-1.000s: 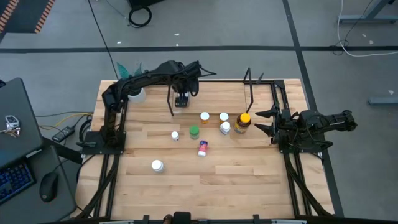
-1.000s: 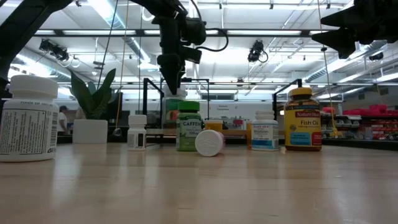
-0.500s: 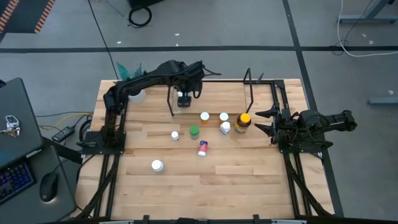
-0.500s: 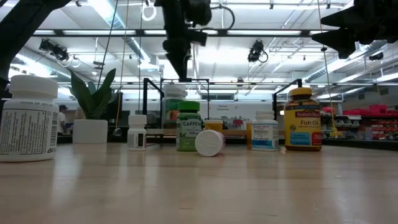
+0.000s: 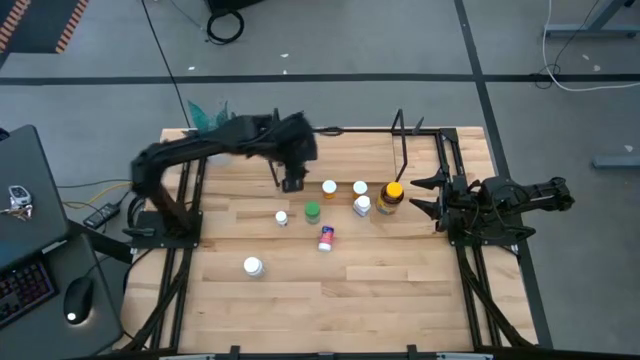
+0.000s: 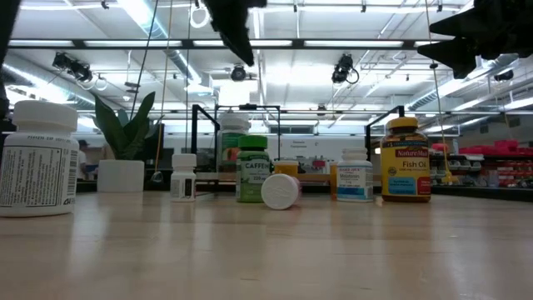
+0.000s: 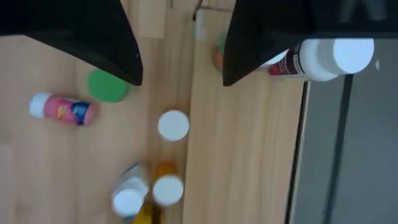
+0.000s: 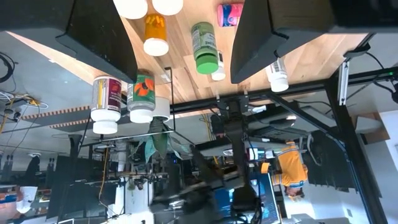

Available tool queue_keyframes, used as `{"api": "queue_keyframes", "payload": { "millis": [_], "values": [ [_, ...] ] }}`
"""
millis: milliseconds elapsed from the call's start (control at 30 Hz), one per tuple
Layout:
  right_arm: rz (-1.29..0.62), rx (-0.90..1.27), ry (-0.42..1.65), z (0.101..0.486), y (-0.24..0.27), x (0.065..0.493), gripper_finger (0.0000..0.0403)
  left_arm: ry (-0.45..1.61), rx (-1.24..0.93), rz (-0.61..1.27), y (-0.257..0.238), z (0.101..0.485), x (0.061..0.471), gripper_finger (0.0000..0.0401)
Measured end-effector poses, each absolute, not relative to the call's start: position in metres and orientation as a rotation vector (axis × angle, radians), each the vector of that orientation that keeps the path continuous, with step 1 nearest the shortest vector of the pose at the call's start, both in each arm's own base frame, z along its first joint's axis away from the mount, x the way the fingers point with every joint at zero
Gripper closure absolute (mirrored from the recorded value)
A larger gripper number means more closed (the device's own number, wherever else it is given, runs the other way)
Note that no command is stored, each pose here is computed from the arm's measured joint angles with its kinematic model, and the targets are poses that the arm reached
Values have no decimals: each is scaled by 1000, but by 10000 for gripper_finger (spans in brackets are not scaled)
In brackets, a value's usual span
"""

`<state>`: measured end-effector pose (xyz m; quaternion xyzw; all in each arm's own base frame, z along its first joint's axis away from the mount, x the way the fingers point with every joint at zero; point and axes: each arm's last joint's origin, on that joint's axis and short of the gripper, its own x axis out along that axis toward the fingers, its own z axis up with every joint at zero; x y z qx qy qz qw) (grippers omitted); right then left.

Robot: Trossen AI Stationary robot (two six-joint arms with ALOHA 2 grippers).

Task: Pick and place medicine bottles onto shelf by color
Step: Put the yellow pill bottle on the shelf

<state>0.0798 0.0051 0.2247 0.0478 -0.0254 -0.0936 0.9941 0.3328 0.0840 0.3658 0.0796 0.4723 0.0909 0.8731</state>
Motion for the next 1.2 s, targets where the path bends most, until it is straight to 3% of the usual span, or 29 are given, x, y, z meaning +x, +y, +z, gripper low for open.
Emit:
{"api": "queue_keyframes", "payload": {
  "millis": [267,567,900,1200],
  "values": [
    [-188,96,-51,225,5,80,137,745,174,204,58,362,275,228],
    [-188,96,-51,225,5,80,137,501,169,243,46,352,216,236],
    [-187,96,-51,225,5,80,137,167,126,264,34,295,161,240],
    [-187,96,-51,225,5,80,137,-38,61,236,24,242,136,243]
  ]
}}
